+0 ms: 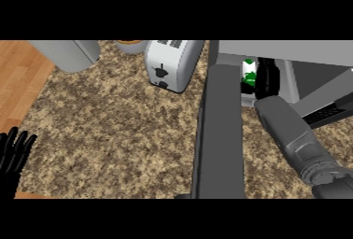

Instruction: Pick up the milk, place it into the microwave and close the microwave

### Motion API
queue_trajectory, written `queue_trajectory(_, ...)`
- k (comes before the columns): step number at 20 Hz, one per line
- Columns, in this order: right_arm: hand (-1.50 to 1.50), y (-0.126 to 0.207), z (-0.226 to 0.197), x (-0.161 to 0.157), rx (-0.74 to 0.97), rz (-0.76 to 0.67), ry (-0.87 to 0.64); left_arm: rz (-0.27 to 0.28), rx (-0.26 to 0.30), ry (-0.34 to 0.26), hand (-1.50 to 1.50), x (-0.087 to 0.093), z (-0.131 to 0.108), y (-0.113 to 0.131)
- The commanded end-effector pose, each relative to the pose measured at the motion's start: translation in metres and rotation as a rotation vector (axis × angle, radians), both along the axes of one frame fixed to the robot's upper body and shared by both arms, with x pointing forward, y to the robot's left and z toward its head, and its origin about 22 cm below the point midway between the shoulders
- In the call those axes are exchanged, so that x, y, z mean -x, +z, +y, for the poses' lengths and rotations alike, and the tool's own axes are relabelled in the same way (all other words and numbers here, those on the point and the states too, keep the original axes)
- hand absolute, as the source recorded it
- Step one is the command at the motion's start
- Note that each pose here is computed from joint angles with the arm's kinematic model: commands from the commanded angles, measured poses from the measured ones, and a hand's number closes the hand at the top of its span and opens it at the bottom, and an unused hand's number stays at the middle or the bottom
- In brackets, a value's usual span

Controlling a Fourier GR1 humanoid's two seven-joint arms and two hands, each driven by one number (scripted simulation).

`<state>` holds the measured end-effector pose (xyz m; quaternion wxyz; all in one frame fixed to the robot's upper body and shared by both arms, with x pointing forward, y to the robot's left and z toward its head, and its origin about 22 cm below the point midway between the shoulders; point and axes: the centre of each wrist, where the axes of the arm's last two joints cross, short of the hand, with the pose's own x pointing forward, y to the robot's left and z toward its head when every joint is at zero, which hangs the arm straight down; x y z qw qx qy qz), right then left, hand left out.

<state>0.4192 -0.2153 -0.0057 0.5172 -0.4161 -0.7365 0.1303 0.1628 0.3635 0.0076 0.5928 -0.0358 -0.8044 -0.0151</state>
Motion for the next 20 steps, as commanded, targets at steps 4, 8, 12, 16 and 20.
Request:
queue_trajectory(4,-1.50,-0.012,0.008,0.007,-0.026,-0.001,0.035,-0.019,-0.009,0.005,-1.50,0.000,0.000,0.001)
queue_trajectory(8,-1.50,-0.017,-0.004,0.011,-0.064,0.010,0.025,-0.017,0.000,0.007,-1.50,0.001,-0.014,-0.010)
queue_trajectory(12,-1.50,-0.013,-0.013,0.010,-0.097,0.003,0.080,-0.011,0.009,0.035,-1.50,0.022,-0.005,-0.002)
queue_trajectory(16,-1.50,-0.038,-0.019,0.027,-0.190,-0.010,0.139,0.003,-0.003,0.016,-1.50,0.022,-0.018,-0.007)
queue_trajectory(20,-1.50,-0.044,-0.013,0.031,-0.250,0.009,0.234,0.001,-0.004,0.037,-1.50,0.035,-0.017,-0.019)
